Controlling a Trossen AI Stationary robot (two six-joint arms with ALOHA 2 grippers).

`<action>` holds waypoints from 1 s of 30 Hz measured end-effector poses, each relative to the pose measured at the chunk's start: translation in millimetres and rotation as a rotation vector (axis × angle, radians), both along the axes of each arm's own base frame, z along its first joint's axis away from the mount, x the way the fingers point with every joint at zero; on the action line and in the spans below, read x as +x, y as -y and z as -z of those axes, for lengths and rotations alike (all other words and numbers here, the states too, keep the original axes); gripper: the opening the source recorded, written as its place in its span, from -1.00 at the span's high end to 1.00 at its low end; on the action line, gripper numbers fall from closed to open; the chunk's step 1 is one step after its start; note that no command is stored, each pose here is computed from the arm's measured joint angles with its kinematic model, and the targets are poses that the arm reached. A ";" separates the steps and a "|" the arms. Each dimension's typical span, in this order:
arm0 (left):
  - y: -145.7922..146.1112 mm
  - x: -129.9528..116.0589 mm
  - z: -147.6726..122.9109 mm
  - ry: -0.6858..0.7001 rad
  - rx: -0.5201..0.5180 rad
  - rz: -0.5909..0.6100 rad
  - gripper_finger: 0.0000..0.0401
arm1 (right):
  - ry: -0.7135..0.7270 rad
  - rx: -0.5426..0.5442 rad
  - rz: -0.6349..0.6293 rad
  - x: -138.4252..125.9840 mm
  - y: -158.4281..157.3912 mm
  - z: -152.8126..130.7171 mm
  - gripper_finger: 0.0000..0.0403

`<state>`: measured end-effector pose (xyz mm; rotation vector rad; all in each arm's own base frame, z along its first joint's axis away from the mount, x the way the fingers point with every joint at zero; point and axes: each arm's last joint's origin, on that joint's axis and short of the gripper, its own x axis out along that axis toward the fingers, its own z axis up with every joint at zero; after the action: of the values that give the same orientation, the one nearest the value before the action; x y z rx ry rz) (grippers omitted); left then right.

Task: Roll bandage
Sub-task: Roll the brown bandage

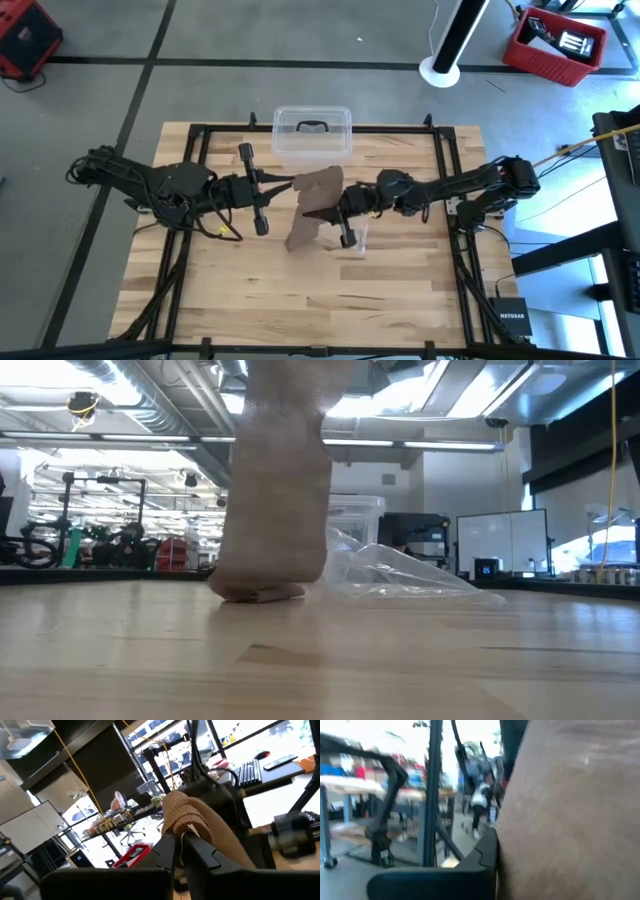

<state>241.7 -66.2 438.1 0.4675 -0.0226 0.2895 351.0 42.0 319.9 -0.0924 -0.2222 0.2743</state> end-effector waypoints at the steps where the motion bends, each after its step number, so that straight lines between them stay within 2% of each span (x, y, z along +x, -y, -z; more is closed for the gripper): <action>1: -0.1 -0.1 -1.0 0.010 -0.003 -0.001 0.92 | -0.026 -0.002 0.005 2.1 -0.1 4.3 0.93; 7: -0.7 -2.0 -5.7 0.026 -0.034 -0.002 0.92 | -0.202 -0.039 0.031 5.2 0.3 23.5 0.97; 12: -0.4 -1.4 4.1 -0.061 -0.047 -0.002 0.92 | -0.203 -0.032 0.058 0.3 1.6 17.2 0.90; 16: 3.2 -2.9 9.3 -0.106 -0.061 -0.011 0.92 | -0.249 -0.038 0.057 -9.0 2.5 11.4 0.97; 19: 4.0 -3.6 8.9 -0.107 -0.044 -0.031 0.92 | -0.232 -0.013 0.038 -12.3 2.1 5.7 0.96; 23: 3.7 -3.5 6.1 -0.082 -0.042 -0.033 0.92 | -0.255 0.100 0.025 -12.4 2.2 4.9 0.71; 30: 4.1 -3.5 0.2 -0.032 -0.028 -0.018 0.92 | -0.278 0.127 -0.007 -12.2 1.2 6.5 -0.03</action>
<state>238.2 -70.4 437.9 0.4449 0.0173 0.2999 338.8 40.7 313.3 0.0719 0.0360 0.2766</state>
